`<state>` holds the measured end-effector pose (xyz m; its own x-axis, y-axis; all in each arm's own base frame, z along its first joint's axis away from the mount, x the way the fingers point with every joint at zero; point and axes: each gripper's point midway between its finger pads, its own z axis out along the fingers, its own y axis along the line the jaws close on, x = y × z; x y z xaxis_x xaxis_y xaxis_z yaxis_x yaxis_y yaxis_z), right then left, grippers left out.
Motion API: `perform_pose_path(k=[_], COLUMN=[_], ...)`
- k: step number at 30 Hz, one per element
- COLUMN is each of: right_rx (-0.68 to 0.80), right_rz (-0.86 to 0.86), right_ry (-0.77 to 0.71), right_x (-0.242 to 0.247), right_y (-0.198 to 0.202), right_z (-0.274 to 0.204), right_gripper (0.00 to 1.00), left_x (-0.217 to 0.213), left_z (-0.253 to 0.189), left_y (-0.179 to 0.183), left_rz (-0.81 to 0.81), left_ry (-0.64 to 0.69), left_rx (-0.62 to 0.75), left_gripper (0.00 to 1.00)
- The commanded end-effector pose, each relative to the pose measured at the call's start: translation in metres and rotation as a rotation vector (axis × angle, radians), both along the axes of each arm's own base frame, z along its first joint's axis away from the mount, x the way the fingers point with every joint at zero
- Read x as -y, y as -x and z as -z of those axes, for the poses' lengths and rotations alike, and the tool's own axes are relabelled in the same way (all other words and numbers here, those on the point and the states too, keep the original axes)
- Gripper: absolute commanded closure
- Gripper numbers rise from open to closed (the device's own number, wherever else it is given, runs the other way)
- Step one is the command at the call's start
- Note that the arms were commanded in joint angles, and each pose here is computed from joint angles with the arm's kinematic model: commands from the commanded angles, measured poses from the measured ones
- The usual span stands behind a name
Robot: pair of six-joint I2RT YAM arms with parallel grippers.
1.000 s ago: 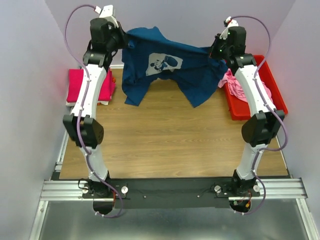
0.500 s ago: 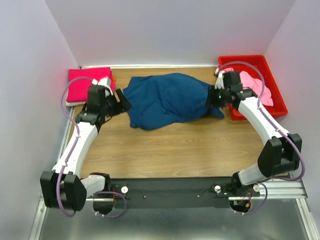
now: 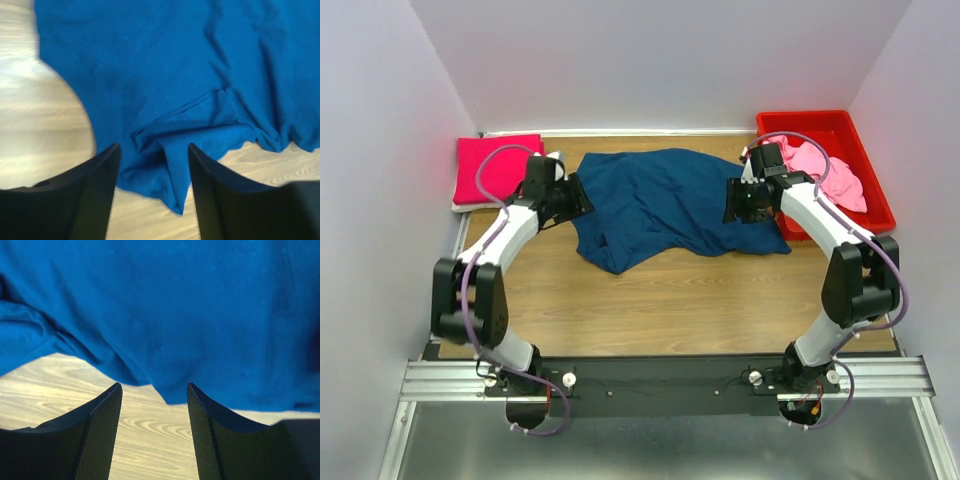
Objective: Fold and stack the t-shirts
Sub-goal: Flatten the tshirt out
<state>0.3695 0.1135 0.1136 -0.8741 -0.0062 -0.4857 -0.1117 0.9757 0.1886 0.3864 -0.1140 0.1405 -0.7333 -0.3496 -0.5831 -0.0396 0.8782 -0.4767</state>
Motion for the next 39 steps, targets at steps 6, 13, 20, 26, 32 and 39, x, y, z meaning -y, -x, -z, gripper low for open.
perform_pose_path(k=[6,13,20,26,32,39], right_rx=[0.042,0.028,0.003,-0.012,-0.014,-0.02], right_rz=[0.05,0.048,0.039,0.04,0.043,0.041], right_ry=[-0.03,-0.04,-0.05,-0.067,-0.072,-0.084], right_x=[-0.007,-0.01,-0.012,-0.015,-0.015,-0.018], right_y=[-0.031,-0.032,-0.026,-0.024,-0.023,-0.022], right_z=[-0.005,0.0,0.007,0.009,0.009,0.01], right_gripper=[0.4,0.4,0.4,0.4,0.4,0.4], left_x=[0.057,0.051,0.027,0.029,0.03,0.03], left_z=[0.054,0.067,0.053,0.07,0.095,0.107], left_y=[0.001,0.007,-0.006,-0.007,-0.008,-0.01], left_rz=[0.182,0.111,-0.032,-0.027,-0.019,-0.01], left_ry=[0.041,-0.021,-0.09,-0.092,-0.106,-0.118], left_rx=[-0.169,-0.215,-0.132,-0.165,-0.2,-0.223], left_gripper=[0.39,0.4,0.44,0.46,0.54,0.58])
